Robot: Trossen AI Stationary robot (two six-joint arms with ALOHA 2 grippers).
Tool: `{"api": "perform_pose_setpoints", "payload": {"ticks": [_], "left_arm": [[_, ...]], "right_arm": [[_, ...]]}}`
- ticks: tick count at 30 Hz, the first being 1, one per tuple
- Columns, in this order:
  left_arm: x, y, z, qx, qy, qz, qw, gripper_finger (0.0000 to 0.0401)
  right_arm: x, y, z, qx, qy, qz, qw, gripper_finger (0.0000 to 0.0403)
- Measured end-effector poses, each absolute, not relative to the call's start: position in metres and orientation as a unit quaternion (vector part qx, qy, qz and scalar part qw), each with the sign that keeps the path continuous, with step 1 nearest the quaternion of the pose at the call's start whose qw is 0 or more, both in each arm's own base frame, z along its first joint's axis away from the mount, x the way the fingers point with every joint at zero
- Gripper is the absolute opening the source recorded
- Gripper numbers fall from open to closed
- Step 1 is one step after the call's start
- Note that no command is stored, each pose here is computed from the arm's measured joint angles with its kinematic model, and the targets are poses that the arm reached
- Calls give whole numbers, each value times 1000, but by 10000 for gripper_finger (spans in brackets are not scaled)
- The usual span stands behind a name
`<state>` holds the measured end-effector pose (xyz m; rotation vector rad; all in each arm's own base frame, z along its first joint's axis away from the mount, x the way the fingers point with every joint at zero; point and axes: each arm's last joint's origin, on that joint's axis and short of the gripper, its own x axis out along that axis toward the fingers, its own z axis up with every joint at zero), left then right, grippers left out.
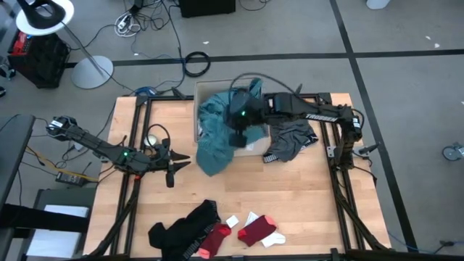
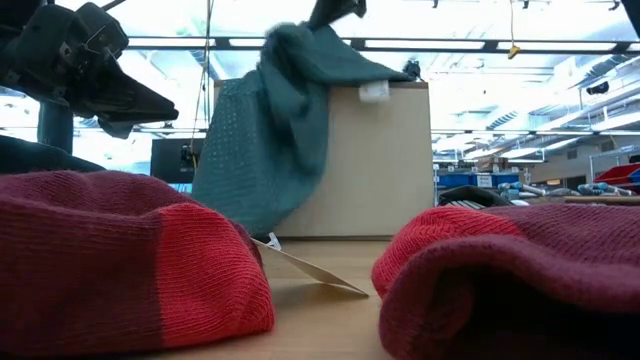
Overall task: Sort clothes
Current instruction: Put the green shirt into the laundry organizer
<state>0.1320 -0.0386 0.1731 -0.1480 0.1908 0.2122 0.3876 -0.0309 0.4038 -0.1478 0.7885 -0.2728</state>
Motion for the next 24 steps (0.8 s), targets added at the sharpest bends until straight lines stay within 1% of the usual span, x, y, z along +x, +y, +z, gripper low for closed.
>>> {"api": "perform_pose_setpoints", "payload": {"ticks": [2,7,9,11,14,16,18,21,24], "left_arm": [[132,-39,174,-75,92,105,987,103],[132,-39,174,-75,92,105,987,104],[132,-39,174,-75,93,105,987,104],[132,-39,173,-74,95,105,987,104],[132,-39,173,-73,96,106,987,104],[132,-39,173,-73,97,106,987,104],[132,-39,173,-72,97,106,987,104],[132,-39,173,-72,98,106,987,104],[132,-39,173,-72,98,106,987,104]], "right_arm": [[389,-40,416,-78,332,-154,927,8],[390,-67,455,-77,166,-204,962,5],[386,-81,466,-73,122,-238,961,5],[383,-94,471,-73,101,-283,951,5],[378,-110,472,-73,101,-350,929,5],[376,-117,469,-72,116,-355,925,5],[374,-119,461,-59,152,-322,933,5],[372,-116,445,-16,221,-242,945,5],[368,-111,432,20,280,-199,939,5]]}}
